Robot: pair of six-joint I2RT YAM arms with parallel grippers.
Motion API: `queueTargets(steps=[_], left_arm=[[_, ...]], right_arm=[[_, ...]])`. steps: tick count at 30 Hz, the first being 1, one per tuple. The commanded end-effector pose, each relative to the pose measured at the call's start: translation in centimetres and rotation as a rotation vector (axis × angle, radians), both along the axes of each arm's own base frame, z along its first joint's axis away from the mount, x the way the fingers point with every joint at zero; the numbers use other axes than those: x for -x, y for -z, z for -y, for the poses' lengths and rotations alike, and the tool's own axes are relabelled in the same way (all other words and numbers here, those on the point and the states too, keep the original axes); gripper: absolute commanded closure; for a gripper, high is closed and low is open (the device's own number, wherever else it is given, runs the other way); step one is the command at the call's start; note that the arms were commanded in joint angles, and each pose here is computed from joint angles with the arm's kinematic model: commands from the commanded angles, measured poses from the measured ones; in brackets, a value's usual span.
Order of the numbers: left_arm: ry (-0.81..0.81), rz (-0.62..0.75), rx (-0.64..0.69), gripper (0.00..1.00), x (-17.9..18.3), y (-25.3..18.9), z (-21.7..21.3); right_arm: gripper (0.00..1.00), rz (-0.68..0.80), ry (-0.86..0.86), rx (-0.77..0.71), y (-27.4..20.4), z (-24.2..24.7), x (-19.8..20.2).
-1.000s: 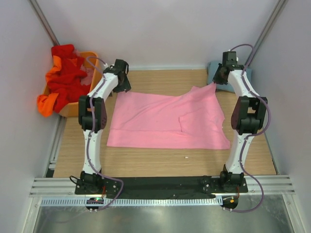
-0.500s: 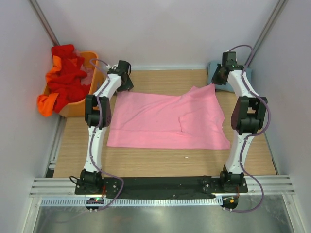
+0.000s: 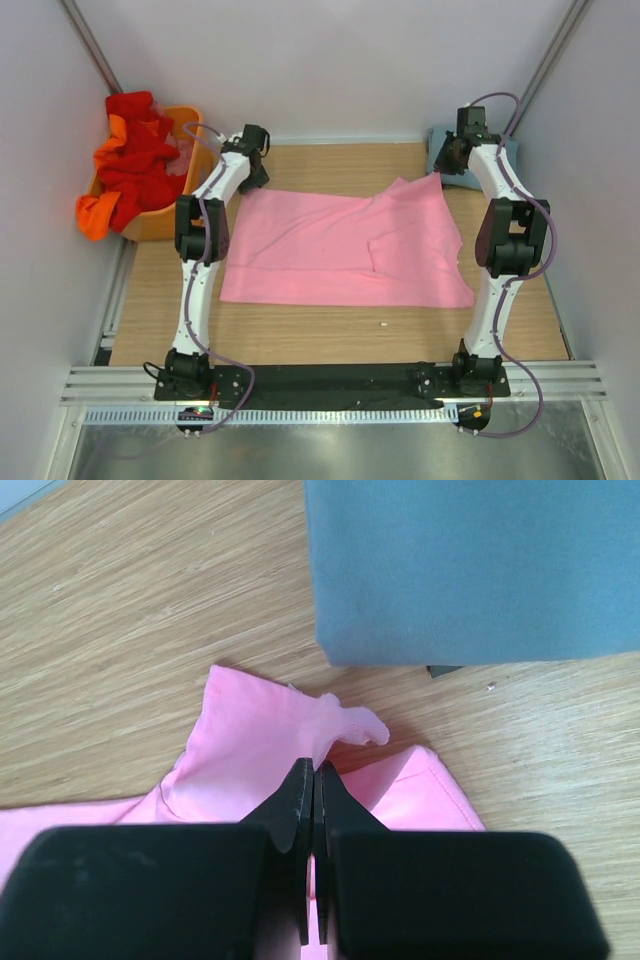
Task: Fold and stack the t-shirts
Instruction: Fold the tshirt
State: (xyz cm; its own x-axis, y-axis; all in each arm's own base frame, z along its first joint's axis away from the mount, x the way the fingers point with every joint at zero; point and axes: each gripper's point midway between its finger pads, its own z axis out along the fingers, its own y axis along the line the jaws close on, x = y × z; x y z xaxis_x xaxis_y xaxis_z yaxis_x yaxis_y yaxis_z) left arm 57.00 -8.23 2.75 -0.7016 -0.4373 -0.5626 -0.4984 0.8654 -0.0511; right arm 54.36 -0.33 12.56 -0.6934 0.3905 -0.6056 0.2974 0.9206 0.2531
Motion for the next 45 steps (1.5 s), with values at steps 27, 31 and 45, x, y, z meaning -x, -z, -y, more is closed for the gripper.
queueTargets(steps=[27,31,45], left_arm=[[0.087,-0.043,-0.1,1.0,3.2,-6.7,-2.5],[0.082,-0.057,-0.133,1.0,5.4,-7.0,-3.5],[0.042,-0.087,-0.182,1.0,11.7,-8.8,-5.3]], right_arm=[[0.99,0.188,-0.122,-0.02,-8.5,-3.3,3.2],[0.99,0.156,-0.101,0.003,-6.9,-2.7,6.6],[0.99,0.125,0.017,0.092,-5.8,-0.2,13.3]])
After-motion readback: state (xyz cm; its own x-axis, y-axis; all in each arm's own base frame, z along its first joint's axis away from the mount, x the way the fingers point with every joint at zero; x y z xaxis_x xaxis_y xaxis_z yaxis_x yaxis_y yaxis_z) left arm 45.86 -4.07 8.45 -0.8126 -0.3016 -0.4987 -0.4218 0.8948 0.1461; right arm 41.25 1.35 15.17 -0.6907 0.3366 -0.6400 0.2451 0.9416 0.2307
